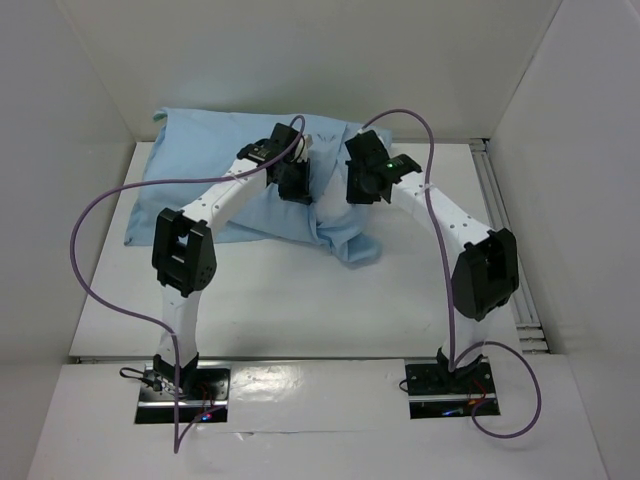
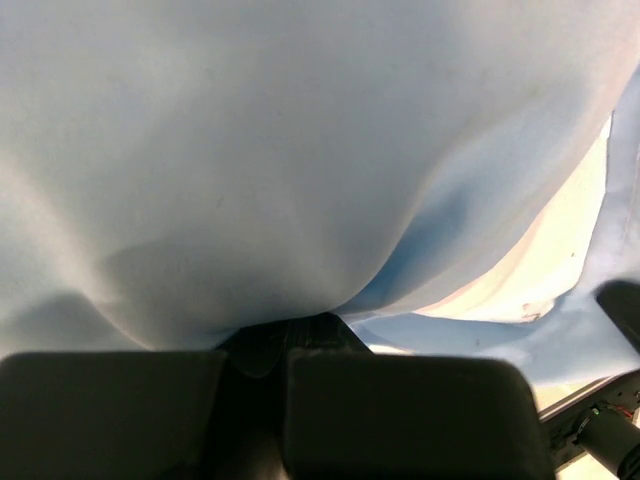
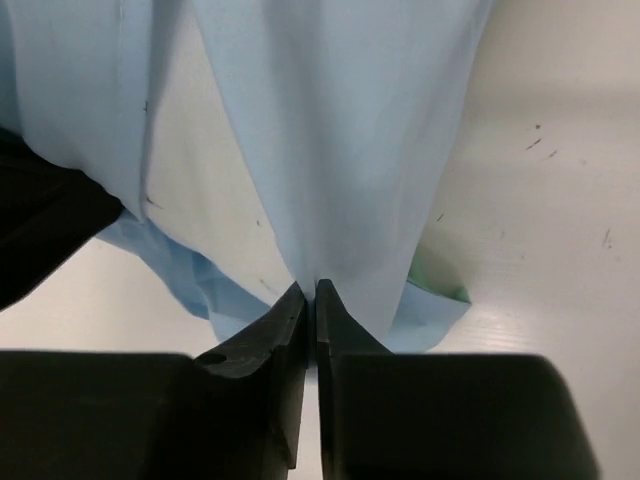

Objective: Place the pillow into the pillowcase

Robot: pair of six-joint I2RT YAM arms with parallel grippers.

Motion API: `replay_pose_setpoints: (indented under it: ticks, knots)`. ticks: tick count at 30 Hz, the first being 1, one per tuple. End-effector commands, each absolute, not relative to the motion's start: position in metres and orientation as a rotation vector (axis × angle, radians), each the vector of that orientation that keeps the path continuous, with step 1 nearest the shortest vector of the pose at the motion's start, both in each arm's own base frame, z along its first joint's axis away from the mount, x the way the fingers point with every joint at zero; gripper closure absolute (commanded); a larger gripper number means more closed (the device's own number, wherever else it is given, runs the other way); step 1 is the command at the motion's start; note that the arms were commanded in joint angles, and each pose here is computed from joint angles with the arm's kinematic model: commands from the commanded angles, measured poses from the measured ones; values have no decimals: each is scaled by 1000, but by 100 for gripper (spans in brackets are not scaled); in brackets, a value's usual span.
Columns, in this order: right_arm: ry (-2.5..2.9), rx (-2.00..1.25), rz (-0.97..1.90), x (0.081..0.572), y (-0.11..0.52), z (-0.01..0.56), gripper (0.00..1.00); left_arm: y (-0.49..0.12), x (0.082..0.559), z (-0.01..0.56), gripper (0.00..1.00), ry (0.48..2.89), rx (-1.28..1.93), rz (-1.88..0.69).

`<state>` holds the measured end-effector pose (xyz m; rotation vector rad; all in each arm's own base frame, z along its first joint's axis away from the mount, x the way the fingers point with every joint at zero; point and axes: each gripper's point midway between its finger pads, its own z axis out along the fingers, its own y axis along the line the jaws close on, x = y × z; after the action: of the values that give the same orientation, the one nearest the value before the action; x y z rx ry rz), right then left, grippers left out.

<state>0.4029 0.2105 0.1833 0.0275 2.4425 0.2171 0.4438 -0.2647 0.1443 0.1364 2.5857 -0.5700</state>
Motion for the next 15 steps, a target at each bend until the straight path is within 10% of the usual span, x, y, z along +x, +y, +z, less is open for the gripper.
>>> replay_pose_setpoints:
  ticks: [1,15]
  knots:
    - [2424,34,208,406,213,185,90,-266,455,171,100,2495,148,-604]
    - [1718,-516,1287,325,313,396,100,-274,460,156,100,2513,162,-638]
